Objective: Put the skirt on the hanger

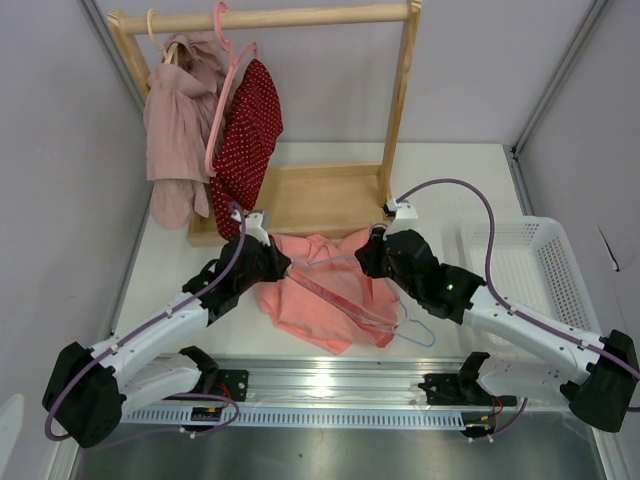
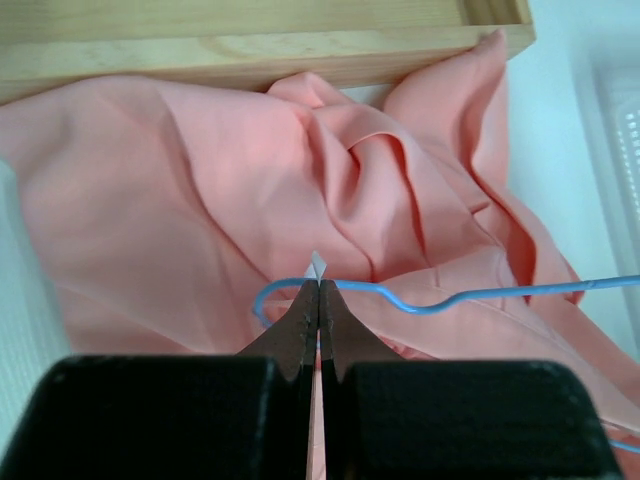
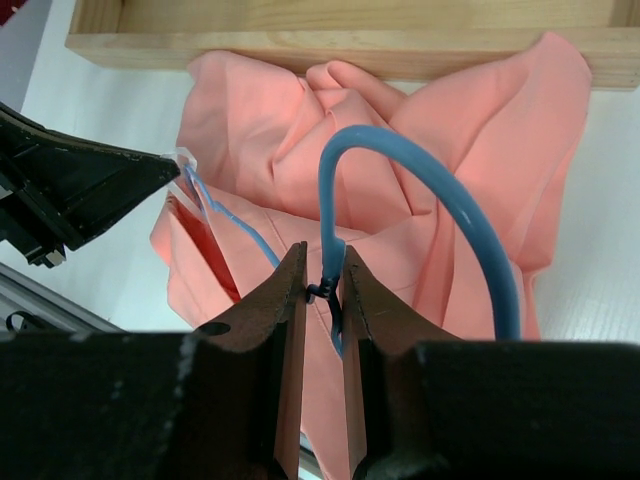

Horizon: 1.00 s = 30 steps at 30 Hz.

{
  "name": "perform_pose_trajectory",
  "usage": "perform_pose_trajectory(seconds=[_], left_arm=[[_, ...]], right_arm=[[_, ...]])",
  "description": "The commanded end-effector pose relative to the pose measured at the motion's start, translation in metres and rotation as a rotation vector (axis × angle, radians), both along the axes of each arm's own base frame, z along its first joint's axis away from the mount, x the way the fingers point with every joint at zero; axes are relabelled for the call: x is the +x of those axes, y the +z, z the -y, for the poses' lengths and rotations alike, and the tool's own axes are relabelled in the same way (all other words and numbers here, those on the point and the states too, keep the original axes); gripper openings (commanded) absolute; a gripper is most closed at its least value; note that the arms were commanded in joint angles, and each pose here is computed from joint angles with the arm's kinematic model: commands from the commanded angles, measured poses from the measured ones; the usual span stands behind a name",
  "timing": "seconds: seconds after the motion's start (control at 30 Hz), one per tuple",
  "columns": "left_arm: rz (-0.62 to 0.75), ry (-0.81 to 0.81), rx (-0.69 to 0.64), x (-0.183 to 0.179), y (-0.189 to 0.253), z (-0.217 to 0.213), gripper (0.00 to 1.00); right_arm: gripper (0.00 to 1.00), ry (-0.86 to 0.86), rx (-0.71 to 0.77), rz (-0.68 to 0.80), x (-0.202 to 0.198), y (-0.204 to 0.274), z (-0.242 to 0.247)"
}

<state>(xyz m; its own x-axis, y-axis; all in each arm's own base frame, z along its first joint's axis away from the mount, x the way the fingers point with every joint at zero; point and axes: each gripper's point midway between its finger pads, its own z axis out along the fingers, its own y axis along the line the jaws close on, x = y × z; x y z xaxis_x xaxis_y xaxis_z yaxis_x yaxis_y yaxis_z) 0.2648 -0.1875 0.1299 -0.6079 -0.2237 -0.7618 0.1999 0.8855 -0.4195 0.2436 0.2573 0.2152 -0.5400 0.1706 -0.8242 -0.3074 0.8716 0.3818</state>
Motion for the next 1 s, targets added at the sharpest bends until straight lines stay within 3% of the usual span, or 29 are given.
perform_pose_trajectory(seconds=[0.0,0.37,0.63,0.97], left_arm=[[0.066,-0.069,-0.023,0.006,0.027,0.014,0.00],[0.101,-0.181,-0.032,0.002,0.049,0.033,0.00],[0.131,-0.258,-0.039,-0.008,0.075,0.039,0.00],[0.193,-0.229,0.054,-0.009,0.104,0.018,0.00]], right_arm=[[0.00,0.008,0.101,0.093,0.011,0.041,-0.016],[0.00,0.023,0.175,0.081,0.019,0.034,-0.023],[0.00,0.058,0.311,0.156,0.028,0.049,-0.036],[0.00,0.068,0.340,0.243,0.019,0.082,-0.018]])
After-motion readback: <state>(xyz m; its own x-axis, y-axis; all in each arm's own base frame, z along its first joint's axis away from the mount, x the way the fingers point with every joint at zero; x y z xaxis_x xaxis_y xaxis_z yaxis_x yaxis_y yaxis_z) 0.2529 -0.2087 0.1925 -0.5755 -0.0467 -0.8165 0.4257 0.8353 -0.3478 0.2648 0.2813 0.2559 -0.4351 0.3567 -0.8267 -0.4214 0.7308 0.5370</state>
